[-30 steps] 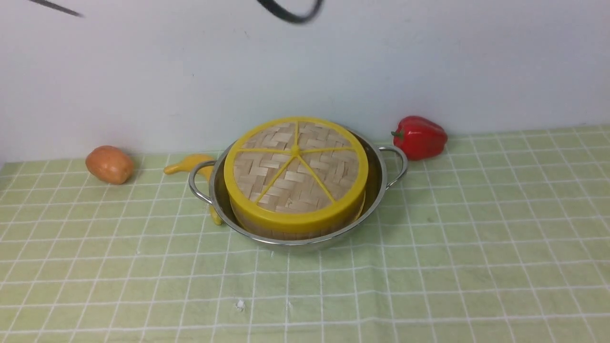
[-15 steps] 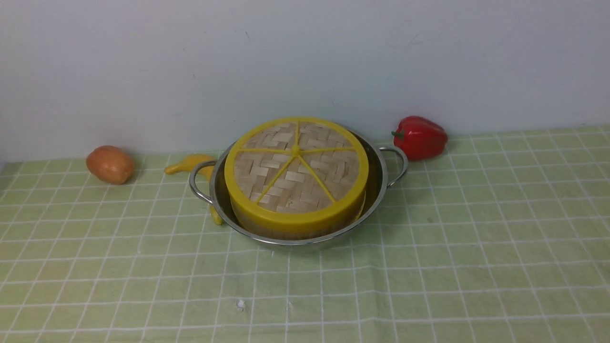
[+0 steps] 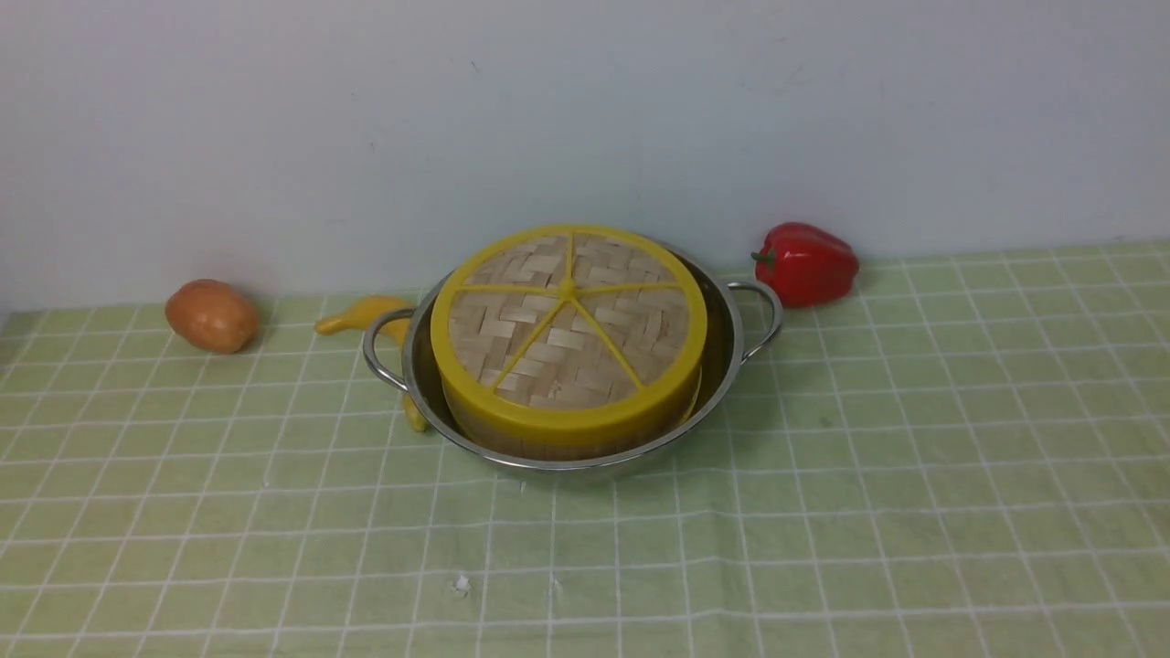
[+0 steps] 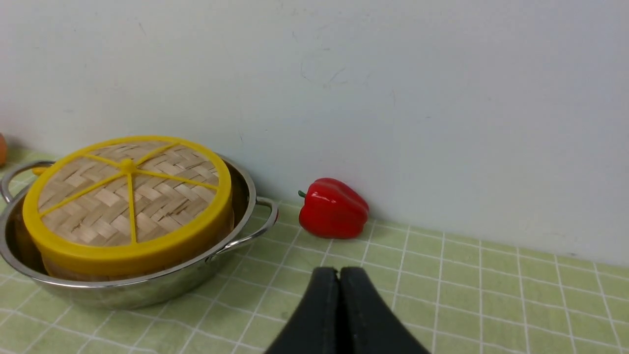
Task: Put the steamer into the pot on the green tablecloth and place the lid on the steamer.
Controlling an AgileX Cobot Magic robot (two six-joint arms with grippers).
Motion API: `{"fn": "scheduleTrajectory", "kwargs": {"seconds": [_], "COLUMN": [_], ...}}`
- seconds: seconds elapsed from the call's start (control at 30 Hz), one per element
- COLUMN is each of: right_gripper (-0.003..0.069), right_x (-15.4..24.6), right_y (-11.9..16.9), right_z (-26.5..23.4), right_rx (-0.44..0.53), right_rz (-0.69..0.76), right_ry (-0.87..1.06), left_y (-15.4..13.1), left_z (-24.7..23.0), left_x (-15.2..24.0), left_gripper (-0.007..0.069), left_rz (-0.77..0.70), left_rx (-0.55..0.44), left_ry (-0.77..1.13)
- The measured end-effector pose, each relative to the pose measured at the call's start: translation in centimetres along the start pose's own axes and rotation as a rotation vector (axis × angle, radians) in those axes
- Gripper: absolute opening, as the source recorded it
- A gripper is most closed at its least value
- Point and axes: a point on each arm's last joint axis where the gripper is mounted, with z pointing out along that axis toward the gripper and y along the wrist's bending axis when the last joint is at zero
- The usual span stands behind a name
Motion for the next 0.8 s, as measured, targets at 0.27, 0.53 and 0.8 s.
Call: {"fn": "scheduleTrajectory", "kwargs": {"seconds": [0.27,0.53,0.8], "right_gripper": [0.0005,0.0024,0.0042], "right_x": [0.0,0.0,0.0], "right_y": [0.0,0.0,0.0], "right_z": [0.0,0.0,0.0], "right_rx": [0.000,-0.001,-0.001], "right_rz": [0.001,0.003,0.003], "right_ry": [-0.001,-0.002,-0.002], "left_y": [-0.2,-0.1,1.2], "left_z": [0.5,0.6,-0.1], "left_x": [0.5,0.6,3.5], "left_gripper": [0.0001,0.0020,0.0032], "left_rz": [-0.035,-0.039,-0.039], "left_rx": [0.011,0.002,-0.321], "left_ry": [0.008,0.002,-0.038]}}
